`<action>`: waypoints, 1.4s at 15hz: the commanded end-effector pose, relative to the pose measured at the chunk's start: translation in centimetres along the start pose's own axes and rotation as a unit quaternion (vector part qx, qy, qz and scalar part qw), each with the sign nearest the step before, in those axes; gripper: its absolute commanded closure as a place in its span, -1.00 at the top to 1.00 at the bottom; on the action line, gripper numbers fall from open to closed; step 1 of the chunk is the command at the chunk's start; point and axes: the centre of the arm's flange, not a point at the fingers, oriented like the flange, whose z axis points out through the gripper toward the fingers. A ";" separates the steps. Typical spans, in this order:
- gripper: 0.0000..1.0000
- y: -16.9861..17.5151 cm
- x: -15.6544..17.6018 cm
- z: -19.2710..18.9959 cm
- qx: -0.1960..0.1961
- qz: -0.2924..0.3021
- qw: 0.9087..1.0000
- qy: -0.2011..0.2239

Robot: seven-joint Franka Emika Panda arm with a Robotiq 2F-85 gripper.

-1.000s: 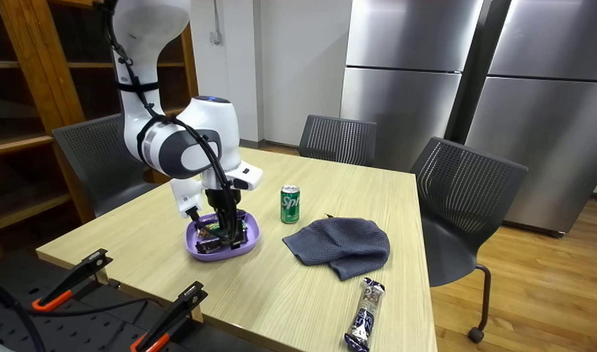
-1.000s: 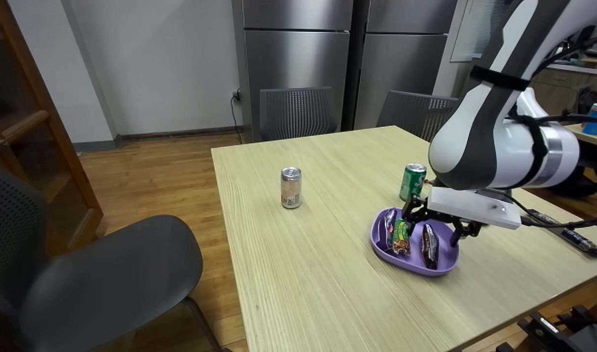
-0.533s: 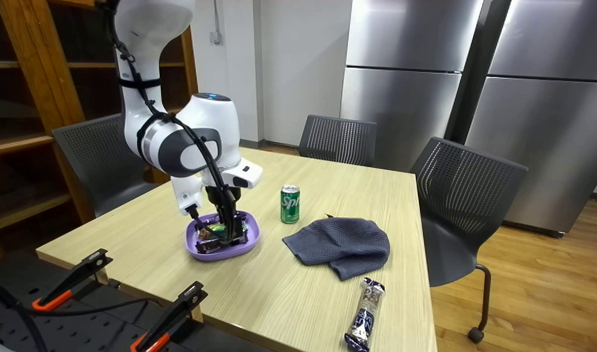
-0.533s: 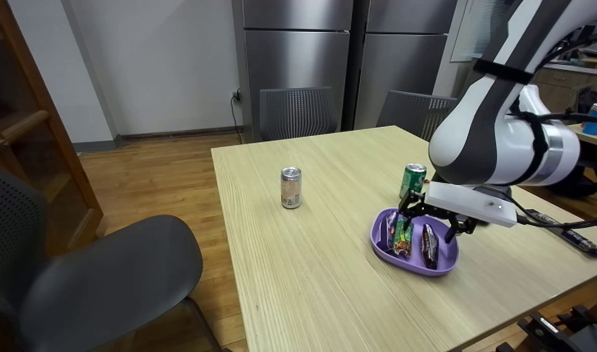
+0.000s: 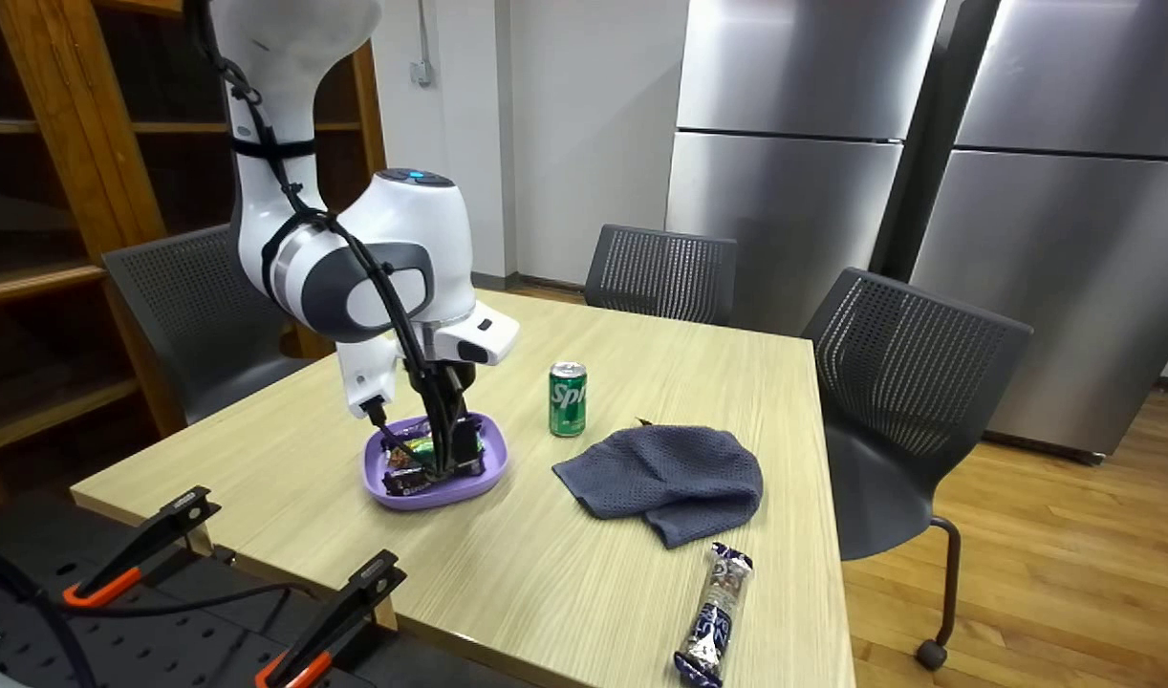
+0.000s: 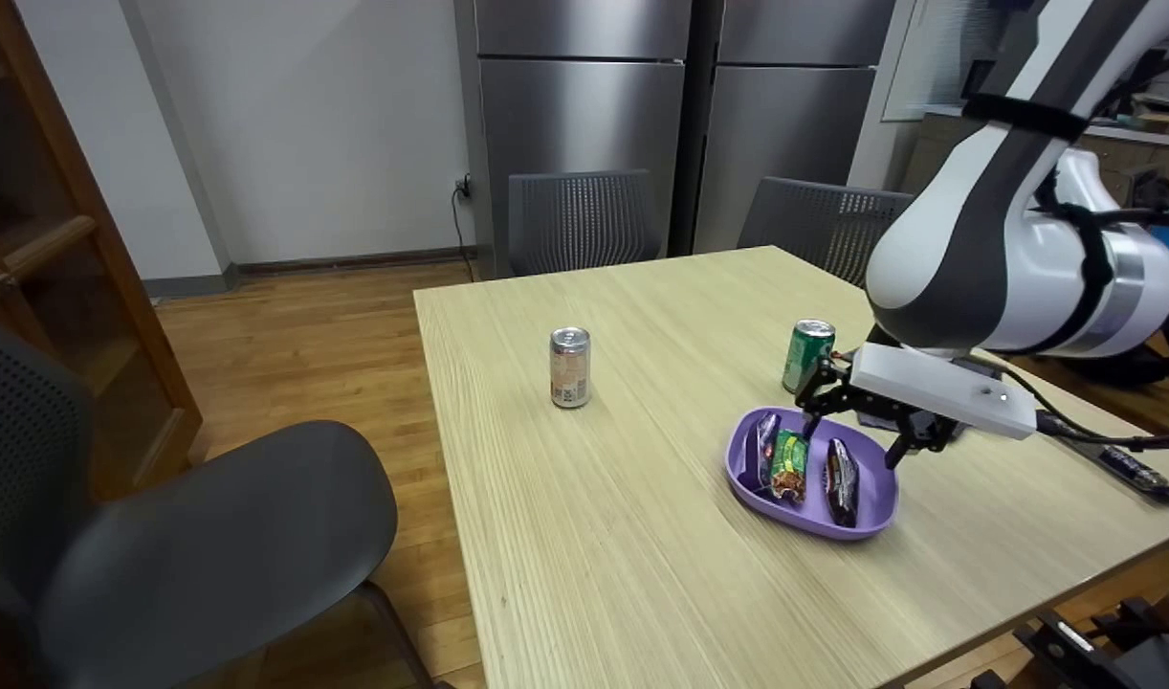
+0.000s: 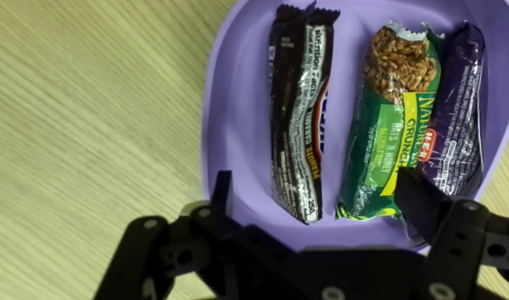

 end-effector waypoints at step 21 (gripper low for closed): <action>1.00 10.8 0.8 -6.8 -0.089 0.031 0.994 0.052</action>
